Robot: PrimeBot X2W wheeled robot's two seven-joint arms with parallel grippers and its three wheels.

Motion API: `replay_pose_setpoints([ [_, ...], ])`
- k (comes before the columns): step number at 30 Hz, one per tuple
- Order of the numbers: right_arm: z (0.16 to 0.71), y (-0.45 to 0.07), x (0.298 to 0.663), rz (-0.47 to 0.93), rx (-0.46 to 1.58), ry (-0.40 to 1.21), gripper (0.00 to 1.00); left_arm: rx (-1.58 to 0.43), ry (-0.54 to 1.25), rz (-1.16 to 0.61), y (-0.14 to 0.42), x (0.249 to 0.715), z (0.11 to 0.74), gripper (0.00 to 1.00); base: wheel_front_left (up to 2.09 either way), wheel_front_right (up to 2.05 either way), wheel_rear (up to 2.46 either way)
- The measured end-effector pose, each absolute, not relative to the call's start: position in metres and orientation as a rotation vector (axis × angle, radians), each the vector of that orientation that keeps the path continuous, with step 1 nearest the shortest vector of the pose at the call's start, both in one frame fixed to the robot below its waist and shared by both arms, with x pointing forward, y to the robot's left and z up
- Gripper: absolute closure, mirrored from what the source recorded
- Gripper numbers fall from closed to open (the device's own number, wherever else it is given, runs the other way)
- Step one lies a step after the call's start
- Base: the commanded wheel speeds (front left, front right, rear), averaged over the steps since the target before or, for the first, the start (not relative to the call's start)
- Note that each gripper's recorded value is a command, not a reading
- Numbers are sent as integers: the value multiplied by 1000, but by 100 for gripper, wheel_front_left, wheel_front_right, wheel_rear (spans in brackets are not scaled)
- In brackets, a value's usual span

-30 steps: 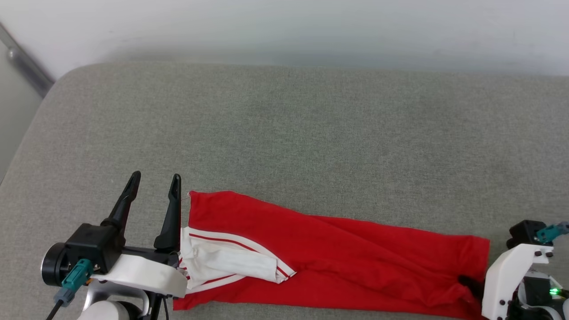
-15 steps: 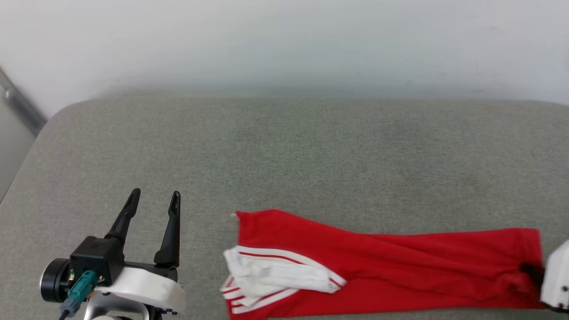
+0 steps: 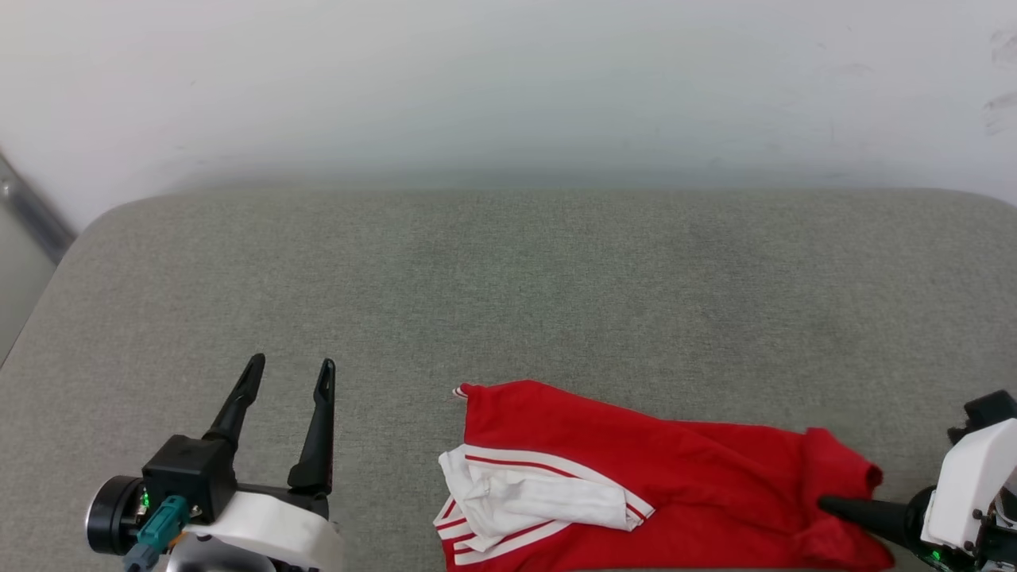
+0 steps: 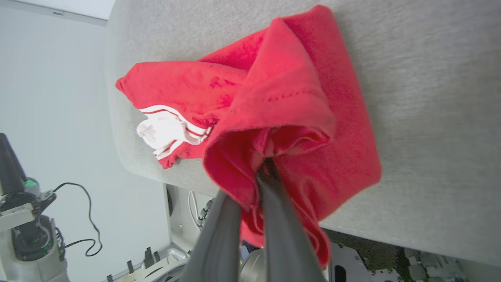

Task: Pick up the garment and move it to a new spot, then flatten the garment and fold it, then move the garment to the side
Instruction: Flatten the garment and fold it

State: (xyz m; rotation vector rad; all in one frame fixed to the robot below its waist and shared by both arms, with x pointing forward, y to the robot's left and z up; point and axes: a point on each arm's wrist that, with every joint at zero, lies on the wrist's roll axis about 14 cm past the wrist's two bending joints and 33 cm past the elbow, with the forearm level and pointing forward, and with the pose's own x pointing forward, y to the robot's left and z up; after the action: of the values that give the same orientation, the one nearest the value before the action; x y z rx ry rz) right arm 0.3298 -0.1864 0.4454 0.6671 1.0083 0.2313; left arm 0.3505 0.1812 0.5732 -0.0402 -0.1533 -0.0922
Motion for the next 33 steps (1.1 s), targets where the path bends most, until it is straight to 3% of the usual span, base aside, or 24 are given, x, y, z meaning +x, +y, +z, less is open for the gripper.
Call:
replay_pose_setpoints([
  [6,458,-124,334,521,893,1042,100,-42,-138,-103,179,349,570,0,0,0,0],
  [12,462,-48,344,733,952,1074,100,-36,-137,-105,182,353,569,0,0,0,0],
  [21,457,40,352,887,925,1118,100,-47,-106,-79,189,361,557,0,0,0,0],
  [22,453,46,353,887,912,1124,89,-47,-102,-77,190,362,555,0,0,0,0],
  [23,448,50,354,880,885,1129,53,-47,-99,-74,191,363,554,0,0,0,0],
  [24,444,54,355,872,866,1126,0,-47,-94,-68,193,363,552,0,0,0,0],
  [33,452,65,358,888,741,1025,0,-50,-88,-63,193,364,549,0,0,0,0],
])
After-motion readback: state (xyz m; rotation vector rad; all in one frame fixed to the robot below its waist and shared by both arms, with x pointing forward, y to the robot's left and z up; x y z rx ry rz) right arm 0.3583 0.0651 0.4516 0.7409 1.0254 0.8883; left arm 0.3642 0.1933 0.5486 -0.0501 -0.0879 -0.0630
